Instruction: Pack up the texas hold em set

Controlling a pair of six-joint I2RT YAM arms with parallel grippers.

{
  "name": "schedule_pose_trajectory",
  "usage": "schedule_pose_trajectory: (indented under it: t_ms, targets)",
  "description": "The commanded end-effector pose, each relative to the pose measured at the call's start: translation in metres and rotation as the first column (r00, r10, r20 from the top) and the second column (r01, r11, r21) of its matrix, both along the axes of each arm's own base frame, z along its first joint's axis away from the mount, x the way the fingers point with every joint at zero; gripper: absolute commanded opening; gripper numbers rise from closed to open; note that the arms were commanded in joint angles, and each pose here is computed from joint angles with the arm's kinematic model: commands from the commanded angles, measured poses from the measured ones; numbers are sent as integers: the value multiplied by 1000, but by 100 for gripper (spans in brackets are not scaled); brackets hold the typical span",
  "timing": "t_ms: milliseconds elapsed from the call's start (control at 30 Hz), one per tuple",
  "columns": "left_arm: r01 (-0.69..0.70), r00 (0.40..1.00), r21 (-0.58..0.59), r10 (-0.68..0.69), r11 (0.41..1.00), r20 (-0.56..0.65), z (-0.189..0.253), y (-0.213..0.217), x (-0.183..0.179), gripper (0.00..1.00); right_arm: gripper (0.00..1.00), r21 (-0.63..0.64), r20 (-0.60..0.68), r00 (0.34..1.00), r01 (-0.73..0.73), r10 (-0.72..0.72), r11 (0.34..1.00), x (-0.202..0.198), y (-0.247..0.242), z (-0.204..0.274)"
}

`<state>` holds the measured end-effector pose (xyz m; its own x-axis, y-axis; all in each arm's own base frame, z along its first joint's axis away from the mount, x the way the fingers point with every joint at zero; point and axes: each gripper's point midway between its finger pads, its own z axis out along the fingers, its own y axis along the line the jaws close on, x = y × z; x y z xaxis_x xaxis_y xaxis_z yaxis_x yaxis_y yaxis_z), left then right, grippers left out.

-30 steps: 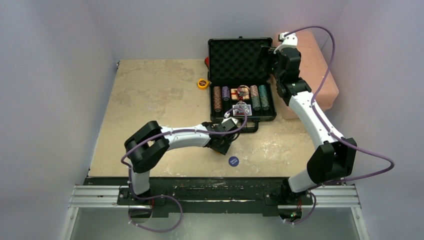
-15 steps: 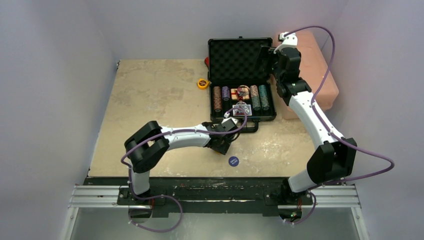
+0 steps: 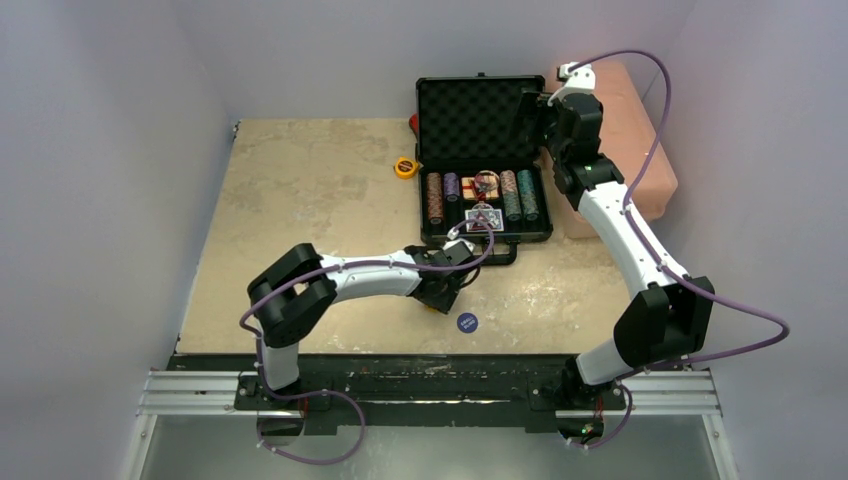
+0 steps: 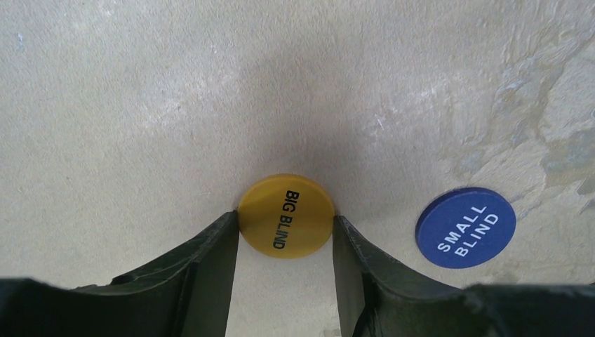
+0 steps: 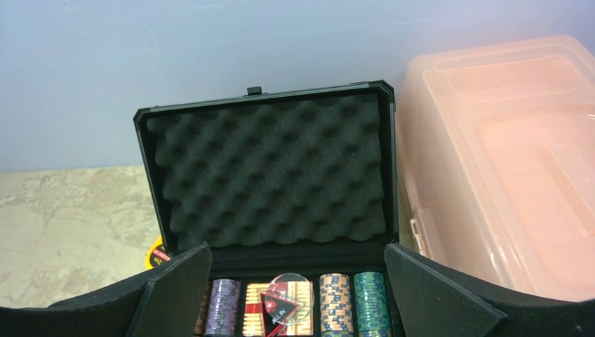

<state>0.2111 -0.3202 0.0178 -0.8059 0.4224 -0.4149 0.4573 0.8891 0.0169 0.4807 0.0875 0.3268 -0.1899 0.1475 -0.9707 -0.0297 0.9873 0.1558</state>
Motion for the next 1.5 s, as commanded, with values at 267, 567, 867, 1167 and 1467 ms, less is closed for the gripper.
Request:
schedule_pose_trajectory:
  t_ms: [267,567,867,1167,1467]
  targets:
    - [-15,999,-29,16,999,32,31,2,0,44,99,-2,39,999,-13,13,1000,2,1,21]
    - [-3,997,-41,6,999,79,61,1,8,44,99,-1,42,999,-10,10,1000,2,0,22]
    - [21,987,-75,-9,997,157,109,-5,39,44,99,-10,47,999,15,-14,1000,-1,-5,25]
    - [13,975,-135,17,991,221,146,-8,92,44,99,-13,49,998,28,-27,1000,0,-8,25]
    - [23,967,-178,23,984,252,159,-23,141,44,99,-14,48,999,26,-25,1000,0,-7,25]
